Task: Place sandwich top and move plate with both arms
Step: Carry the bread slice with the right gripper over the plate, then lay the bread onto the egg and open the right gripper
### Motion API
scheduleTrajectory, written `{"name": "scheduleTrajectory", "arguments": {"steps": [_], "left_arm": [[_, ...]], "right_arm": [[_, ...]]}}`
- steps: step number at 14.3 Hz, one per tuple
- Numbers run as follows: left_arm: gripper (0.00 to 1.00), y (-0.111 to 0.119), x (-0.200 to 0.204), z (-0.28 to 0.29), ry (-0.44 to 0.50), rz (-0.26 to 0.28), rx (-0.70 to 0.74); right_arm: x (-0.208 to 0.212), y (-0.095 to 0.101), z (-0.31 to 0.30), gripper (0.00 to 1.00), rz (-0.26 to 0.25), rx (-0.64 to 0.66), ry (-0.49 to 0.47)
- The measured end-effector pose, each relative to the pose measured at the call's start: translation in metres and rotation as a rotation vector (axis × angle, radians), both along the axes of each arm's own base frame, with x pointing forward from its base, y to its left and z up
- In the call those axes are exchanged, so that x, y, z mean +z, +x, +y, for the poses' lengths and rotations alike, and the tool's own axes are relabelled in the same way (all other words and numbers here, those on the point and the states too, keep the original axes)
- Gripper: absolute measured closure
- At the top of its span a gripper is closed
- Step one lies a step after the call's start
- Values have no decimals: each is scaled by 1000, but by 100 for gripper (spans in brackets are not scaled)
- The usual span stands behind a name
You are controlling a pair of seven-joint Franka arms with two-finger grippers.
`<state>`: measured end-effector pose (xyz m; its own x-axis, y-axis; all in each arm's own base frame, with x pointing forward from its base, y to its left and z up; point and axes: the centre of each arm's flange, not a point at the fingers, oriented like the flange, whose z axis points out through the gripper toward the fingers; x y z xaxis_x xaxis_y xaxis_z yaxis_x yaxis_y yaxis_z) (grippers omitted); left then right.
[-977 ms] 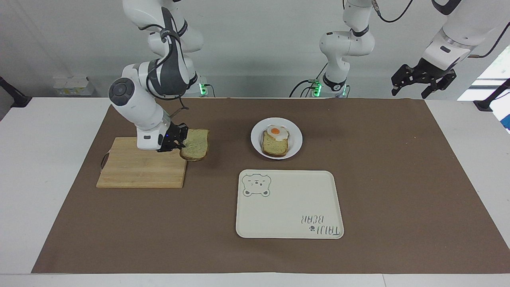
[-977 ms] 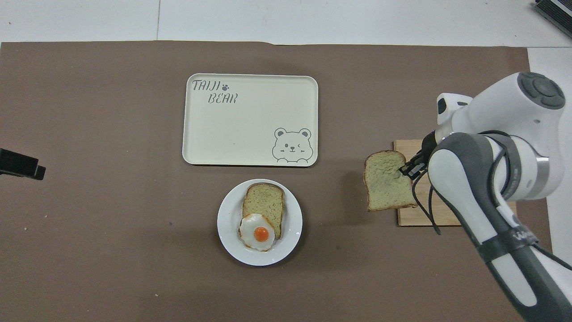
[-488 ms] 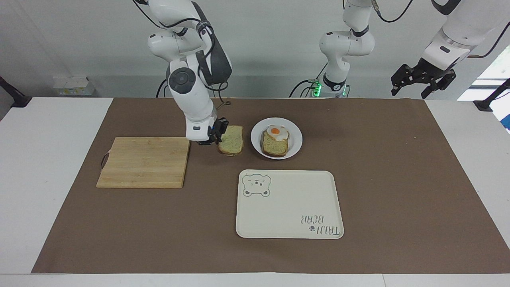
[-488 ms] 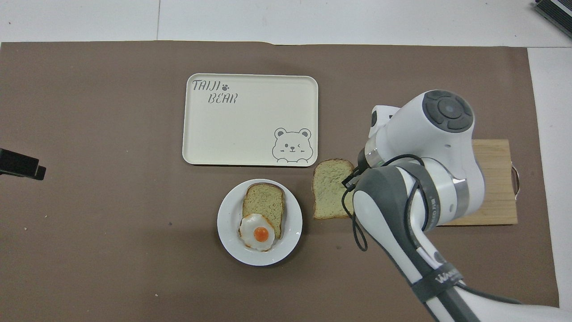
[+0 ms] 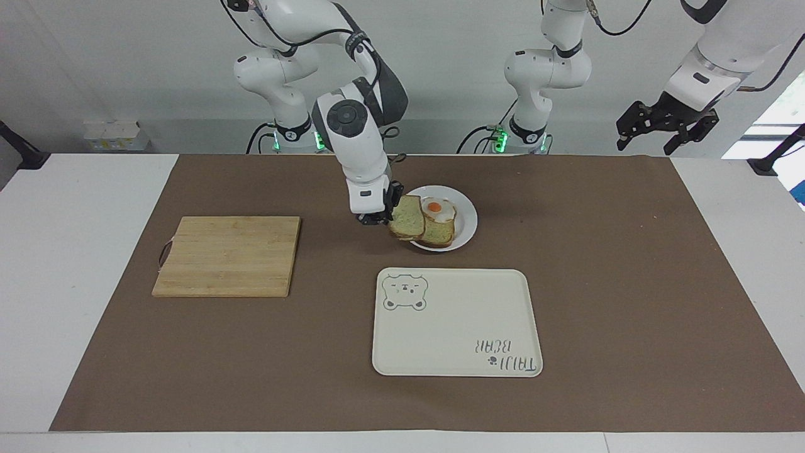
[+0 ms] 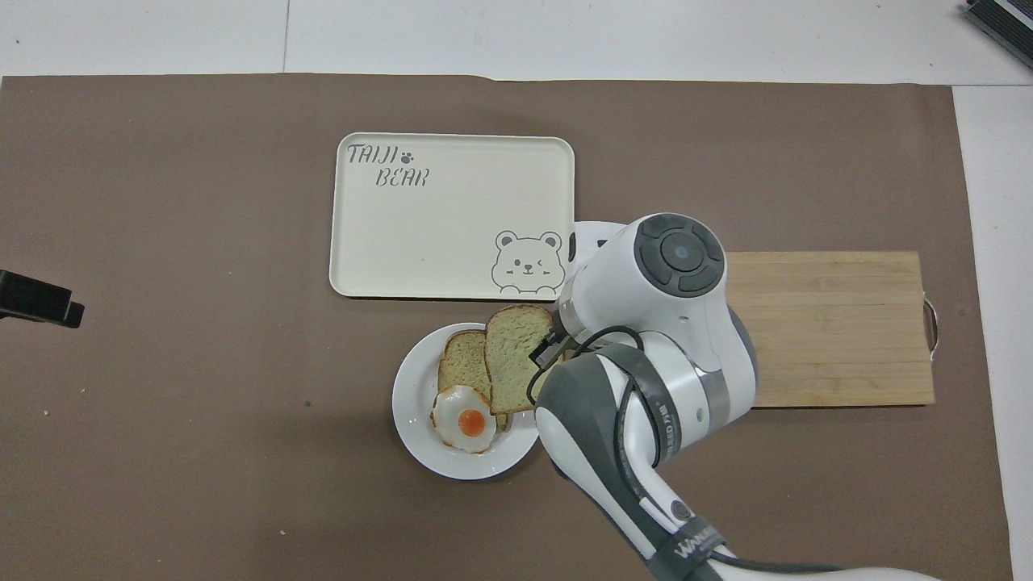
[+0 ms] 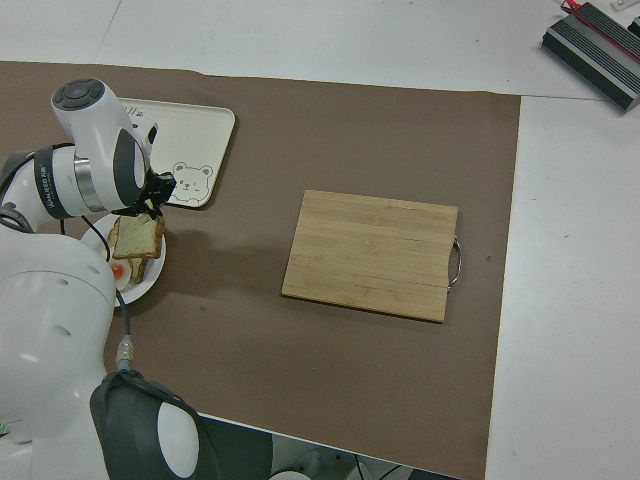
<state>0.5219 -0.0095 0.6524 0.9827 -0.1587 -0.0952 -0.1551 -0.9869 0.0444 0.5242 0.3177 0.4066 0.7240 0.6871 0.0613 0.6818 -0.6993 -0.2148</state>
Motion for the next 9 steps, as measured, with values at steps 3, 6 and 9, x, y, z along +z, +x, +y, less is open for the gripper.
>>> {"name": "scheduleTrajectory", "arguments": {"steps": [3,6,9], "left_arm": [[0,0,0,0,0,1,0],[0,0,0,0,0,2,0],[0,0,0,0,0,2,0]], "right_arm": [[-14,-11,32,89,-5,-3,26],[-35,-19,58,89,-9,-53,20],[-54,-21,68,89,0,-105,9]]}}
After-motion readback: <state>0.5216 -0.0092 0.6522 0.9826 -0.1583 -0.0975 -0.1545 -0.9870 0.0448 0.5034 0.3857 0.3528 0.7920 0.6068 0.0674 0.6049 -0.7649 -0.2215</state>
